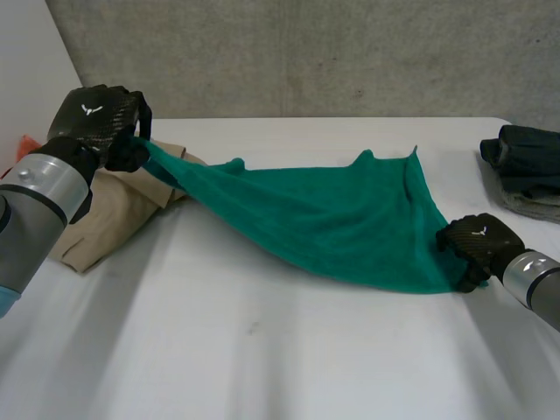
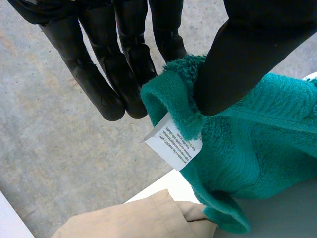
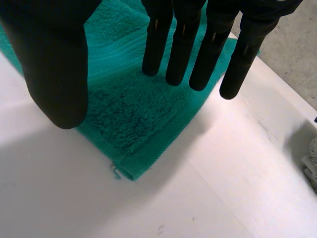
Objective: Fold the laundry.
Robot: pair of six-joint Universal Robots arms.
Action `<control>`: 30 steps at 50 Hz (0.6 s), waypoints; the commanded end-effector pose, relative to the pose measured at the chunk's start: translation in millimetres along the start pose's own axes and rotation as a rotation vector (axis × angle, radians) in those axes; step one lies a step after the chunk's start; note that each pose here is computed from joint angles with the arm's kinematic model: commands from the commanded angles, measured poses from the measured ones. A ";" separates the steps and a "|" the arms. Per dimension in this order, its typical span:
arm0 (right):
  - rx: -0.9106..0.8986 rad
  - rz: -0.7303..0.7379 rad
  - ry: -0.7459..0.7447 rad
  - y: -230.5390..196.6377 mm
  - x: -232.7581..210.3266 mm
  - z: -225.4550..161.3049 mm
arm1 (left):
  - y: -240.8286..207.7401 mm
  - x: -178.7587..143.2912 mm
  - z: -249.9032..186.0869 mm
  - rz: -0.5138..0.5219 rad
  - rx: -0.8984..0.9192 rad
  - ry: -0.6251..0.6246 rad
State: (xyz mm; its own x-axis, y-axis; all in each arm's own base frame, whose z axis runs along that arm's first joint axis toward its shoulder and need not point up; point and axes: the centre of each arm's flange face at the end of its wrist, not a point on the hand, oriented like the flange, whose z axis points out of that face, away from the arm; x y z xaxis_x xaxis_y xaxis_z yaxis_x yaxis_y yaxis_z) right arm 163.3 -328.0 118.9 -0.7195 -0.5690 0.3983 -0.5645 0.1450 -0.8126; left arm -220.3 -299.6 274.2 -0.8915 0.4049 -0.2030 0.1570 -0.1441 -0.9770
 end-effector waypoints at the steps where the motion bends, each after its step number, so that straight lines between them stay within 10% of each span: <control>1: 0.007 -0.010 0.004 6.6 -0.8 10.5 | 0.7 -0.1 -0.1 -0.003 -0.002 0.000; 30: 0.108 0.025 0.127 -18.6 22.5 39.2 | 6.4 1.4 -0.6 -0.004 -0.038 0.005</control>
State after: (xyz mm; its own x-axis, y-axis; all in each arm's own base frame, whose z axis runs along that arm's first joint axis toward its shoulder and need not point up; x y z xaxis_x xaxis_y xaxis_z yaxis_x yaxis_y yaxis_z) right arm 177.3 -373.0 121.4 -0.7511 -0.4860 0.4468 -0.5278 0.0356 -0.8486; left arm -221.5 -298.9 270.1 -0.8886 0.4134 -0.1985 0.1597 -0.1269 -0.9790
